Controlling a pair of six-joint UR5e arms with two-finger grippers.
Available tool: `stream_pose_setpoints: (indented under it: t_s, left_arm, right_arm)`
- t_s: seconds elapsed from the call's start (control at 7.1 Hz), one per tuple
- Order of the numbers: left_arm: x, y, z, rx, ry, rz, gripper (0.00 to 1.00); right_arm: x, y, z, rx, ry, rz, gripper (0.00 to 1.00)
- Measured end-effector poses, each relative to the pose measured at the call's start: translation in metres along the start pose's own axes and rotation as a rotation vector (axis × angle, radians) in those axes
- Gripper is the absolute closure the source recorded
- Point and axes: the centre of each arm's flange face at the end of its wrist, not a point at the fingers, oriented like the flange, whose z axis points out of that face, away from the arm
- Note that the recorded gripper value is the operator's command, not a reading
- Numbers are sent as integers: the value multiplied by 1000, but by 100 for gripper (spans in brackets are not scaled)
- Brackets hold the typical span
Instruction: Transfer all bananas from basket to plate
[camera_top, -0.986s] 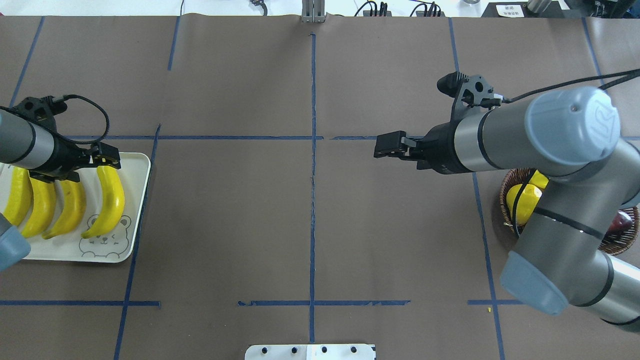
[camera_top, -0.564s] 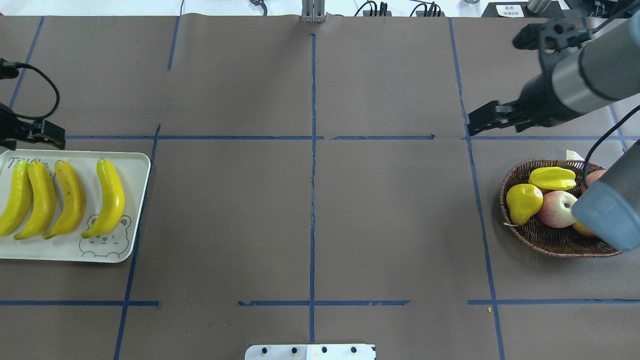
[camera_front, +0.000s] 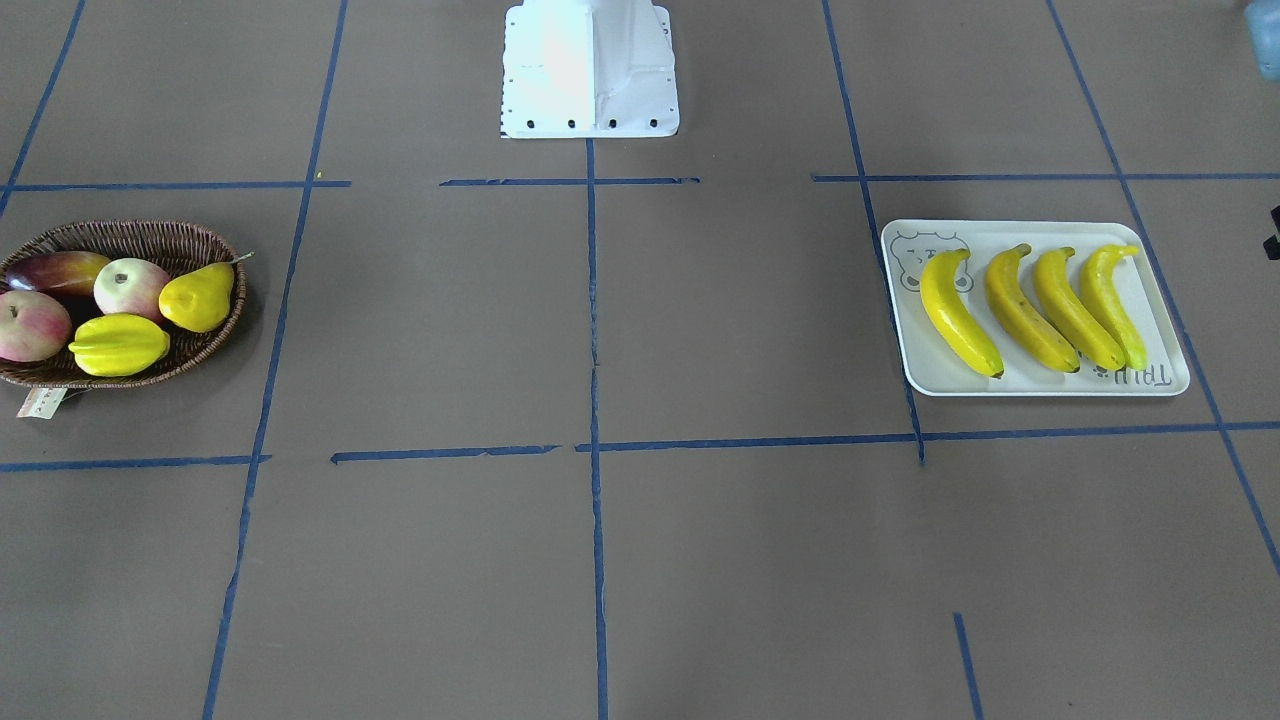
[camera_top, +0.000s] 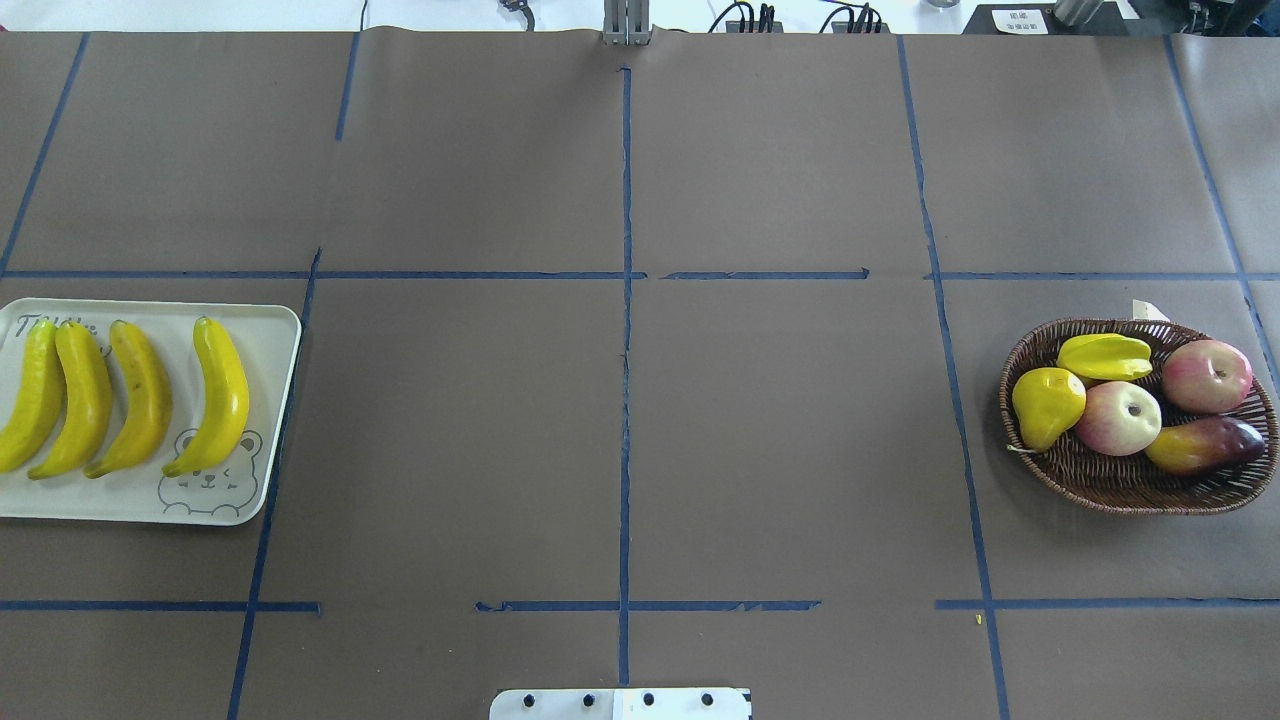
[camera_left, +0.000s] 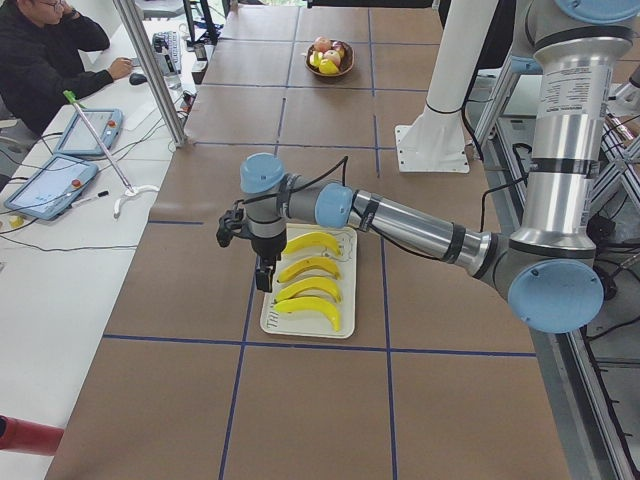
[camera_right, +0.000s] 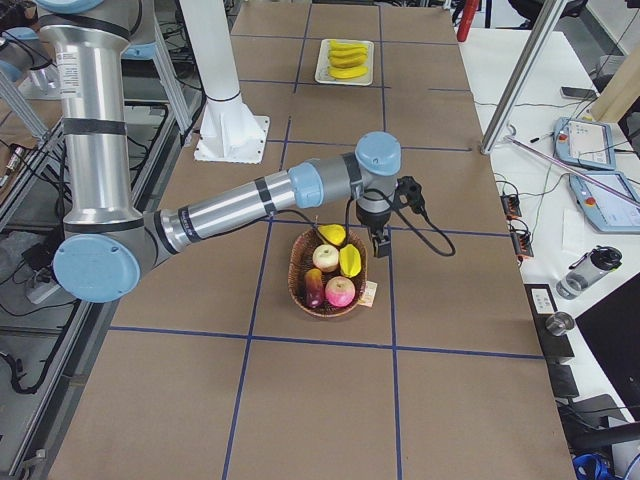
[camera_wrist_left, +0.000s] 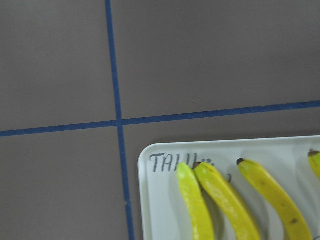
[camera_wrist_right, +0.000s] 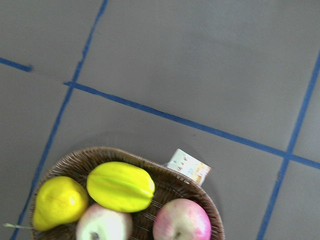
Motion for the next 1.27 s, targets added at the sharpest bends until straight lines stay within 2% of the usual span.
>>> stream_pose_setpoints:
  t_s: [0.14, 0.28, 0.42, 0.85, 1.27]
  left_arm:
    - [-35, 19, 15, -29, 49, -30, 0]
    - [-56, 34, 29, -52, 77, -57, 0]
    - [-67, 42, 38, -65, 91, -73, 0]
    - [-73, 45, 41, -65, 95, -82, 0]
    - [-70, 42, 37, -50, 94, -74, 0]
  right_arm:
    - [45, 31, 6, -7, -42, 48, 0]
    - [70, 45, 5, 5, -67, 87, 0]
    - [81, 49, 1, 17, -69, 103, 0]
    - [110, 71, 15, -26, -20, 167, 0]
    - [140, 90, 32, -63, -17, 237, 0]
